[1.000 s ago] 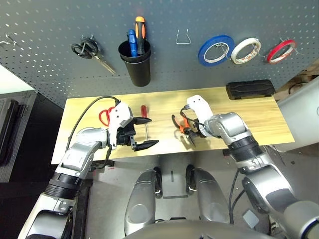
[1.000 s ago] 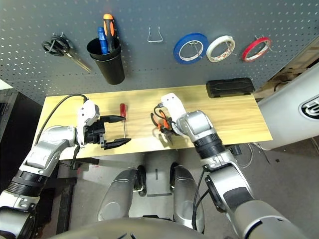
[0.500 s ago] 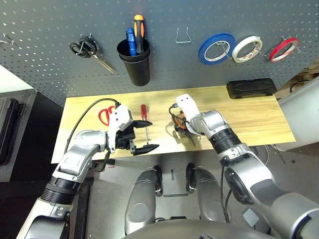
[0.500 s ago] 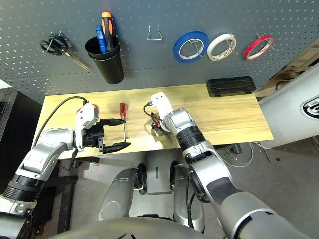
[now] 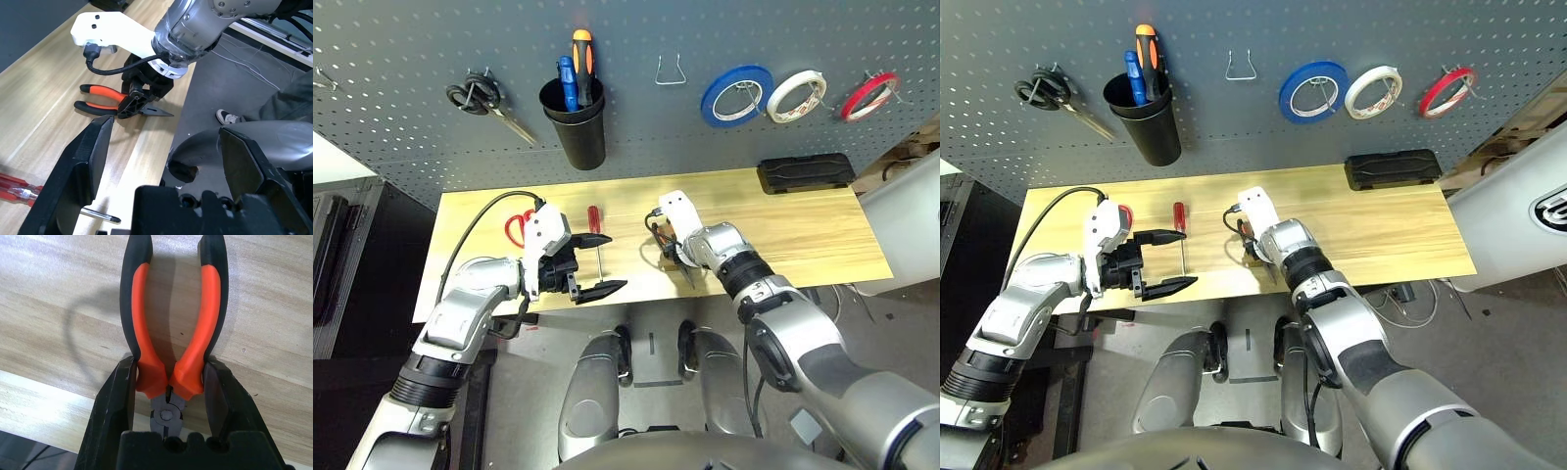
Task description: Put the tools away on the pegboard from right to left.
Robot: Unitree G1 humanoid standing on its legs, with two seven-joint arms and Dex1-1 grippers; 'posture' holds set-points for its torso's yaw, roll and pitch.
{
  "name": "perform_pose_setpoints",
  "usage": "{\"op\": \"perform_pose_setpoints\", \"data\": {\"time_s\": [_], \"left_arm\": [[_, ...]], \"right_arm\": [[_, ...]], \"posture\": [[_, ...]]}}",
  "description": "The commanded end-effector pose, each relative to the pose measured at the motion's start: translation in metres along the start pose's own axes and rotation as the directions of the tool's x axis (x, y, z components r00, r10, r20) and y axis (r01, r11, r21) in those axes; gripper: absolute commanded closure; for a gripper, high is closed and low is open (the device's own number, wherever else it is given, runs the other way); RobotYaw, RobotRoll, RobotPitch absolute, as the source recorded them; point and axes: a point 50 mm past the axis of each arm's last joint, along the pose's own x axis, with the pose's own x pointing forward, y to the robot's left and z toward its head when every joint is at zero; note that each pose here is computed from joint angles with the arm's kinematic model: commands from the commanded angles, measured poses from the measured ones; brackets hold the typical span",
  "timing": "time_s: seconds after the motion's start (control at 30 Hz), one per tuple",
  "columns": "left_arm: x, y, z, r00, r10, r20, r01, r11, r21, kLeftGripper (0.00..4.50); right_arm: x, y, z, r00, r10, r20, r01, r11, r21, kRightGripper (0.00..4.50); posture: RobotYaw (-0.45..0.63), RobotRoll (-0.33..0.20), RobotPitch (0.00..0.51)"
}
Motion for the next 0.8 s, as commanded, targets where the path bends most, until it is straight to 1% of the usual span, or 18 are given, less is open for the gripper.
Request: {"op": "perform_pose_setpoints", "data": {"time_s": [0.03, 0.13, 0.23, 0.3, 0.4, 0.5, 0.6, 0.63, 0.67, 0.8], "left_arm": [[-0.002, -0.003, -0.001, 1.0, -0.005, 0.003, 0.005, 1.0, -0.019, 0.0], [-0.001, -0.003, -0.001, 1.0, -0.005, 0.007, 0.006, 1.0, -0.017, 0.0], [0.001, 0.0, 0.003, 1.0, -0.005, 0.022, 0.005, 1.0, -0.009, 0.0], [0.001, 0.001, 0.004, 1.0, -0.011, 0.024, 0.011, 1.0, 0.003, 0.0], [0.0, 0.004, 0.008, 0.999, -0.012, 0.037, 0.011, 1.0, 0.022, 0.0], [-0.004, 0.011, 0.021, 0.997, -0.005, 0.075, 0.001, 0.998, 0.063, 0.0], [-0.007, 0.016, 0.03, 0.994, 0.017, 0.104, -0.026, 0.996, 0.083, 0.0], [-0.008, 0.017, 0.033, 0.992, 0.031, 0.119, -0.042, 0.995, 0.09, 0.0], [-0.009, 0.018, 0.036, 0.989, 0.047, 0.137, -0.059, 0.994, 0.087, 0.0], [-0.015, 0.018, 0.043, 0.978, 0.093, 0.189, -0.107, 0.992, 0.067, 0.0]], "right_arm": [[0.002, -0.003, -0.006, 1.0, 0.014, -0.007, -0.014, 0.999, 0.04, 2.41], [-0.002, -0.009, -0.001, 0.999, 0.01, 0.036, -0.011, 1.0, 0.021, 2.41], [-0.017, -0.016, 0.01, 0.992, 0.045, 0.114, -0.044, 0.999, -0.015, 2.41], [-0.032, -0.021, 0.015, 0.978, 0.087, 0.191, -0.077, 0.995, -0.056, 2.41], [-0.051, -0.028, 0.017, 0.96, 0.123, 0.25, -0.103, 0.99, -0.093, 2.41], [-0.077, -0.035, 0.017, 0.911, 0.219, 0.349, -0.156, 0.967, -0.2, 2.41], [-0.098, -0.04, 0.022, 0.85, 0.294, 0.438, -0.194, 0.946, -0.258, 2.41], [-0.109, -0.042, 0.028, 0.798, 0.334, 0.503, -0.204, 0.933, -0.296, 2.41], [-0.117, -0.045, 0.032, 0.765, 0.348, 0.542, -0.201, 0.929, -0.312, 2.41], [-0.137, -0.053, 0.038, 0.692, 0.364, 0.624, -0.157, 0.919, -0.362, 2.41]], "posture": [[0.05, 0.0, 0.269], [0.04, 0.0, 0.261], [0.03, 0.0, 0.256], [0.02, 0.0, 0.254], [0.02, 0.0, 0.247], [0.01, 0.0, 0.235], [0.01, 0.0, 0.23], [0.01, 0.0, 0.23], [0.01, 0.0, 0.222], [0.01, 0.0, 0.221]]}}
